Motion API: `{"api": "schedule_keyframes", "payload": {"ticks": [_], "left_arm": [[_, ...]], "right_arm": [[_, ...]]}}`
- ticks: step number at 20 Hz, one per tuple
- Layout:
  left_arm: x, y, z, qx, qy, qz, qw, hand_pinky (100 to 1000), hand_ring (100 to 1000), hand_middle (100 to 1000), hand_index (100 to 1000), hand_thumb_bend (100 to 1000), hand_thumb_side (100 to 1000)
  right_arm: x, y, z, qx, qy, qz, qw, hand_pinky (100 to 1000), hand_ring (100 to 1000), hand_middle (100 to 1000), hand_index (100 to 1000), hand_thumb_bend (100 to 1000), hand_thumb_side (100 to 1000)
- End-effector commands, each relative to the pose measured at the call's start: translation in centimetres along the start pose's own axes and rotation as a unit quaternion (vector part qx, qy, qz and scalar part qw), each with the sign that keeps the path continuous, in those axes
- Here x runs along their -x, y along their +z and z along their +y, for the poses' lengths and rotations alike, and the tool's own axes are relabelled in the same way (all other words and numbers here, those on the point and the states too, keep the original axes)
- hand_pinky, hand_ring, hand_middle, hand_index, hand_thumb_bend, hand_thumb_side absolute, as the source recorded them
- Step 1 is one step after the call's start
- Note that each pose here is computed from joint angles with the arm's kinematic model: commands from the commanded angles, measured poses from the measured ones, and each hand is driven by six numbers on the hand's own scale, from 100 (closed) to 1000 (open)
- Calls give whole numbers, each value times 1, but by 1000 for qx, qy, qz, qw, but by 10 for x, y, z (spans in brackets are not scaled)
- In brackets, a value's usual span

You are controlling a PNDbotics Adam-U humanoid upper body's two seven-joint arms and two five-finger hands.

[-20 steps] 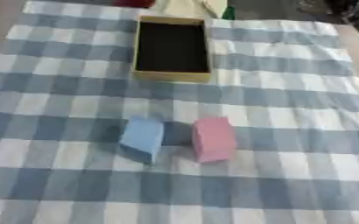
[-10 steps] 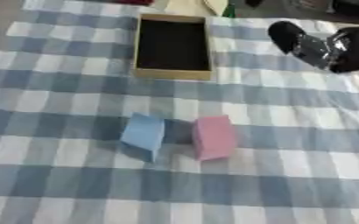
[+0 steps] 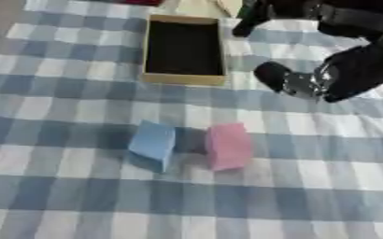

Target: Pick up objects on the table and place them in the box.

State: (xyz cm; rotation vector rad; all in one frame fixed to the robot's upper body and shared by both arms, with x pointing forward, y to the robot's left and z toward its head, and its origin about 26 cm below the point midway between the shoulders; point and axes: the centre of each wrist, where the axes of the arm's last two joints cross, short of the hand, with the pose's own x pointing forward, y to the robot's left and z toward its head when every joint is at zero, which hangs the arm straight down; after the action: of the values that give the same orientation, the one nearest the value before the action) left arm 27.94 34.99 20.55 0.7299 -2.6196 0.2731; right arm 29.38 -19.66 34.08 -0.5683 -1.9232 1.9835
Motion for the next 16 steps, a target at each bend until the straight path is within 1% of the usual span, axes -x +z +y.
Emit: {"api": "schedule_keyframes", "payload": {"ticks": [1, 2, 3, 6, 8, 9, 10, 12, 13, 15, 16], "left_arm": [[-6, -8, 1, 12, -1, -17, 1000, 700, 630, 625, 884, 107, 900], [-6, -8, 1, 12, -1, -17, 1000, 700, 630, 626, 884, 107, 901], [-6, -8, 2, 12, -1, -17, 1000, 700, 630, 626, 884, 106, 901], [-6, -7, 2, 12, -2, -15, 1000, 700, 630, 625, 884, 103, 902], [-6, -7, 1, 12, -1, -15, 1000, 700, 630, 626, 884, 103, 902], [-6, -7, 1, 13, -1, -15, 1000, 700, 630, 626, 884, 103, 903], [-6, -7, 1, 13, -1, -15, 1000, 700, 630, 625, 884, 103, 902], [-6, -7, 1, 13, 0, -15, 1000, 700, 630, 625, 884, 104, 902], [-6, -7, 1, 13, 0, -15, 1000, 700, 630, 626, 884, 103, 902], [-6, -7, 0, 13, 1, -14, 1000, 700, 630, 626, 884, 103, 902], [-6, -7, 0, 13, 2, -14, 1000, 700, 630, 626, 884, 103, 902]], "right_arm": [[-7, -3, -6, -10, 1, -12, 1000, 839, 874, 747, 876, 278, 694], [-8, -5, -5, -12, -1, -14, 1000, 840, 874, 746, 875, 286, 682], [-9, -6, -5, -13, -4, -14, 1000, 841, 876, 743, 874, 309, 648], [-10, -9, -1, -15, -11, -5, 1000, 843, 878, 729, 862, 348, 593], [-9, -10, 4, -17, -22, 6, 1000, 846, 882, 727, 865, 387, 553], [-9, -10, 6, -19, -27, 13, 999, 846, 881, 723, 863, 426, 510], [-9, -11, 9, -24, -34, 19, 999, 847, 882, 724, 864, 416, 526], [-9, -12, 14, -33, -45, 31, 998, 851, 886, 726, 868, 446, 476], [-10, -13, 15, -38, -49, 37, 997, 852, 885, 721, 864, 458, 436], [-10, -15, 19, -49, -60, 51, 996, 849, 874, 716, 864, 463, 385], [-11, -15, 20, -55, -67, 59, 995, 849, 875, 717, 865, 465, 373]]}}
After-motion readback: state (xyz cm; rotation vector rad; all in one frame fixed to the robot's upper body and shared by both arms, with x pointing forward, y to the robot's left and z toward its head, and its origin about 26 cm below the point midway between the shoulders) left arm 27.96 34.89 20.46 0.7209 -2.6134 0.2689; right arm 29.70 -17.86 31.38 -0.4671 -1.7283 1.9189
